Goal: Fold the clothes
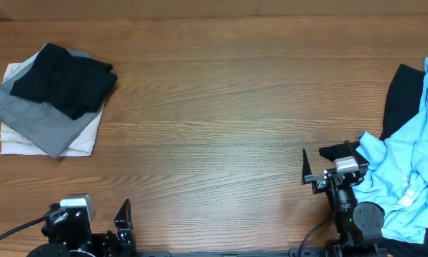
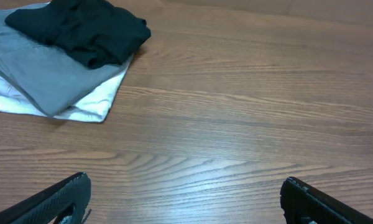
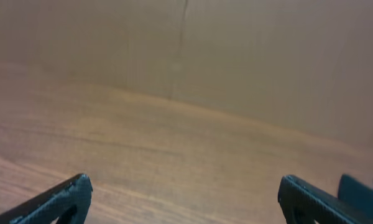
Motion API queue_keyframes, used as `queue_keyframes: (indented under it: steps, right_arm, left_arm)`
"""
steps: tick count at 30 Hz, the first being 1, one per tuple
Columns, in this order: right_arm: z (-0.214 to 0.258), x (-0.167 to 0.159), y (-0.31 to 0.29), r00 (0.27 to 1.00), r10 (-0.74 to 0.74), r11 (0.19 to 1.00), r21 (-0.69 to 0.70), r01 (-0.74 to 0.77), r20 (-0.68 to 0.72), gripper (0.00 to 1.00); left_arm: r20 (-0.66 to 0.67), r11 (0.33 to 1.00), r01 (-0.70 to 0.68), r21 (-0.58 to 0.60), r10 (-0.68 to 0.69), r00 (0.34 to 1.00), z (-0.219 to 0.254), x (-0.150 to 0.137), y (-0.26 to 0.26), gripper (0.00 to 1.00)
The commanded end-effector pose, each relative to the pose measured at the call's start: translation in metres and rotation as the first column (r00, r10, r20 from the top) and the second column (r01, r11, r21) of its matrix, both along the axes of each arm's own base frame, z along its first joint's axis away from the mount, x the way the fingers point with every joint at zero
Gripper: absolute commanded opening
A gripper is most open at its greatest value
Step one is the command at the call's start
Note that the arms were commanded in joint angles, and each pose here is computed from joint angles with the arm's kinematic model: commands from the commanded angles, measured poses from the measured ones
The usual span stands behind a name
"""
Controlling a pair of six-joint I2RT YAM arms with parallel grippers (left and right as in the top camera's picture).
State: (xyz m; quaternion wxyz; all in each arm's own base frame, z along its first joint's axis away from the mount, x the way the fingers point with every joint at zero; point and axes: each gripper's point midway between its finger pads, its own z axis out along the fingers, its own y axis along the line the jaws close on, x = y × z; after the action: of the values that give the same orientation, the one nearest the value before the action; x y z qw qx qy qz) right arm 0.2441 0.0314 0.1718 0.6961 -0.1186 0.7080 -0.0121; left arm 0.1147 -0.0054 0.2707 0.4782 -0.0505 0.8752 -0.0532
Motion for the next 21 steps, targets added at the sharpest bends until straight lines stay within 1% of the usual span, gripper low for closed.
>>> queue_keyframes:
  steps: [1,7,9,11,21]
  right_arm:
    - [0.003,0.000,0.002,1.000,0.011,1.000,0.014,-0.011,0.026,1.00]
    - [0.029,-0.001,0.002,0.992,0.010,0.999,0.030,-0.014,0.128,1.00]
    - [0.020,0.000,0.002,0.996,0.010,0.998,0.063,-0.015,0.090,1.00]
    - [0.000,0.000,0.002,1.000,0.008,0.995,0.098,-0.008,-0.001,1.00]
    - [-0.002,0.001,-0.005,0.999,-0.034,0.987,0.159,0.036,-0.016,1.00]
  left_arm:
    - [0.009,1.000,-0.013,-0.002,0.013,1.000,0.001,0.000,0.002,1.00]
    - [0.009,1.000,-0.013,-0.002,0.013,1.000,0.001,0.000,0.002,1.00]
    - [0.009,1.000,-0.013,-0.002,0.013,1.000,0.001,0.000,0.002,1.00]
    - [0.009,1.000,-0.013,-0.002,0.013,1.000,0.001,0.000,0.002,1.00]
    - [0.009,1.000,-0.013,-0.002,0.013,1.000,0.001,0.000,0.002,1.00]
